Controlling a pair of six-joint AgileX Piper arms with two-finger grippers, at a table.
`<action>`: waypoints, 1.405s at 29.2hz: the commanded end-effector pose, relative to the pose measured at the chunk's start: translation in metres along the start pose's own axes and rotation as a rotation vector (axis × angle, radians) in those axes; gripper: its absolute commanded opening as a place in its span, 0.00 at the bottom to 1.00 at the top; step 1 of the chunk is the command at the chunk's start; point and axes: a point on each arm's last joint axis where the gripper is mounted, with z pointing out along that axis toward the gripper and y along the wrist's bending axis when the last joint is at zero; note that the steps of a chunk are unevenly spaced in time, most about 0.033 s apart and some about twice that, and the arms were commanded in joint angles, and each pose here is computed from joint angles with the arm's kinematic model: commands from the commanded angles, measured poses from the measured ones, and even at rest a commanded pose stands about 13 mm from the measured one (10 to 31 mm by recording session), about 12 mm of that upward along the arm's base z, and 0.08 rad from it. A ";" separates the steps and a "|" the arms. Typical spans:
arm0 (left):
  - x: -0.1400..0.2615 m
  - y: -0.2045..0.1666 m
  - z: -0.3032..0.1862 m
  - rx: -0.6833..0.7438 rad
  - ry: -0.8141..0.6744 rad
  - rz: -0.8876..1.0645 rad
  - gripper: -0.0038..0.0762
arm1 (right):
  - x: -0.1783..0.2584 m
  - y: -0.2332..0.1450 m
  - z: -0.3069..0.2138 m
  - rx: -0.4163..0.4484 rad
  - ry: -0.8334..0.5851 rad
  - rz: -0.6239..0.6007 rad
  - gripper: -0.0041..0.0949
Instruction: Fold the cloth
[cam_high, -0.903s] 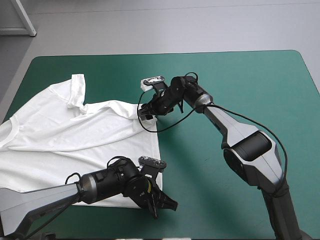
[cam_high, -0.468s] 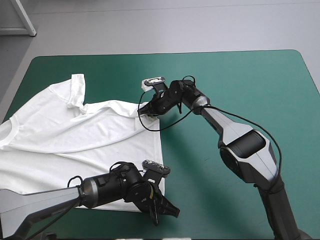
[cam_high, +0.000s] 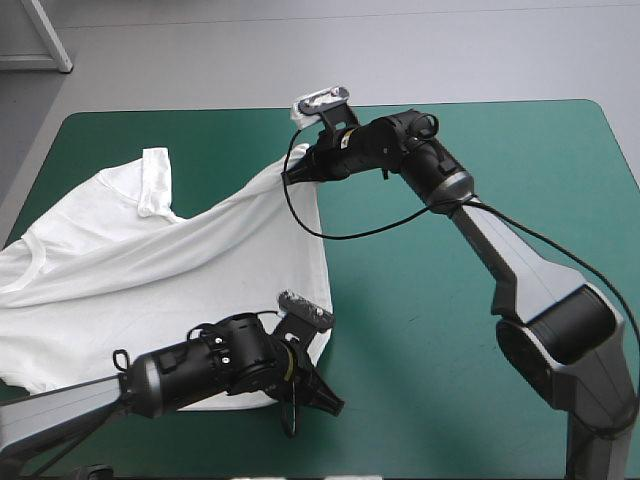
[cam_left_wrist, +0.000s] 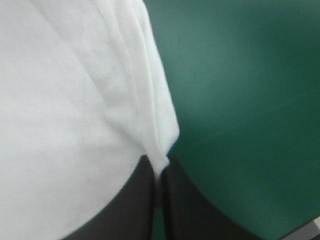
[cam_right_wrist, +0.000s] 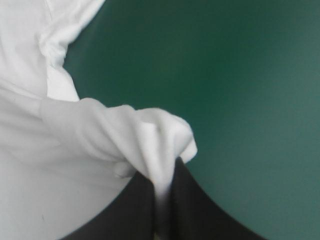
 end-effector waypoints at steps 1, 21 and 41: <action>-0.019 0.008 -0.070 -0.030 -0.196 0.024 0.04 | -0.041 0.011 -0.099 0.079 -0.285 -0.032 0.03; -0.009 0.098 -0.372 -0.464 -1.096 0.014 0.04 | -0.050 0.049 -0.391 0.278 -1.064 -0.064 0.03; -0.011 0.110 -0.438 -0.806 -1.321 0.149 0.04 | -0.028 0.063 -0.475 0.372 -1.193 -0.167 0.03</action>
